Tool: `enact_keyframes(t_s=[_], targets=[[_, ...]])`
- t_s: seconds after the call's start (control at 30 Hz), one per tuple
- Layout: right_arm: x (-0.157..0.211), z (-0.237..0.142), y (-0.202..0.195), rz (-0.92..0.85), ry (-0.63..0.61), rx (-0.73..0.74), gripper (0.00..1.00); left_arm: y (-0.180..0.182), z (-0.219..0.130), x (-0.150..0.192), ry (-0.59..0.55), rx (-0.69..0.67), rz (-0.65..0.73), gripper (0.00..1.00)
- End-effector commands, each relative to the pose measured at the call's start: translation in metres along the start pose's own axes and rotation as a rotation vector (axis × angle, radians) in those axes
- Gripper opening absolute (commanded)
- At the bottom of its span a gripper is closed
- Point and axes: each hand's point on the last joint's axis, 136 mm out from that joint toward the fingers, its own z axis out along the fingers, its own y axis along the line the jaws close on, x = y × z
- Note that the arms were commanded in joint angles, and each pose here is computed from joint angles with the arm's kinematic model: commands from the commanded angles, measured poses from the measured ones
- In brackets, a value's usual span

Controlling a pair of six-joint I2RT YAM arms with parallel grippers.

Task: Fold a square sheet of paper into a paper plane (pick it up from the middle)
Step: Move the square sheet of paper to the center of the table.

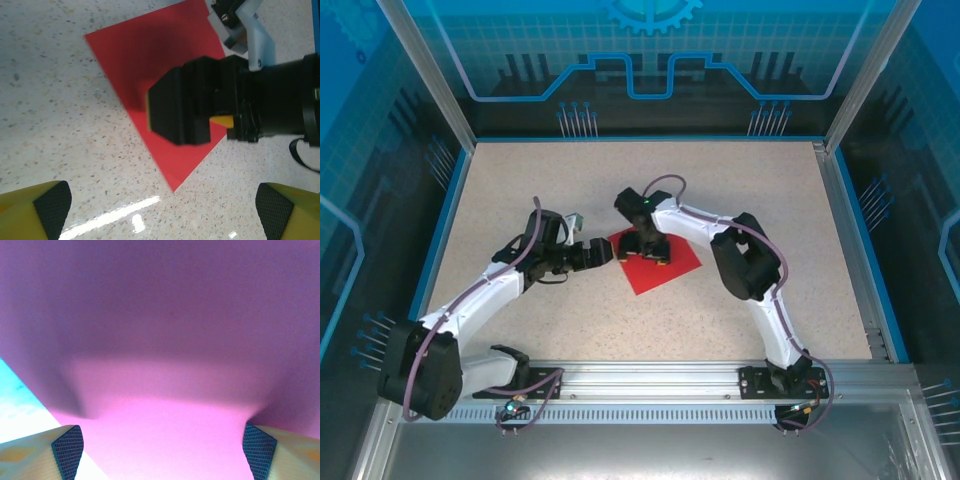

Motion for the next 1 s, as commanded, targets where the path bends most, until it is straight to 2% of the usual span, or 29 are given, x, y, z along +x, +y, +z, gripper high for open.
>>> enact_keyframes(t_s=[0.0,0.13,0.27,0.37,0.47,0.67,0.77,0.97], targets=[[0.015,0.011,0.024,0.044,0.068,-0.076,0.86,0.015,-0.007,0.010,0.014,-0.040,-0.030,0.99],[-0.010,-0.026,0.015,-0.056,-0.049,-0.046,0.88,0.018,-0.016,0.011,-0.008,-0.040,-0.038,0.99],[-0.032,-0.051,0.006,-0.346,-0.172,0.030,0.89,0.017,-0.018,0.011,-0.009,-0.042,-0.047,0.99],[-0.040,-0.051,-0.007,-0.587,-0.203,0.144,0.91,0.017,-0.019,0.011,-0.013,-0.042,-0.063,0.99],[-0.040,-0.040,-0.014,-0.721,-0.205,0.172,0.93,0.018,-0.021,0.011,-0.016,-0.044,-0.072,0.99],[-0.037,-0.028,-0.008,-0.687,-0.191,0.056,0.95,0.021,-0.022,0.014,-0.013,-0.062,-0.091,0.99],[-0.036,-0.020,-0.011,-0.646,-0.170,0.074,0.95,0.025,-0.025,0.015,-0.017,-0.088,-0.098,0.99],[-0.040,-0.006,-0.016,-0.673,-0.181,0.091,0.96,0.033,-0.024,0.020,-0.009,-0.116,-0.109,0.99]])
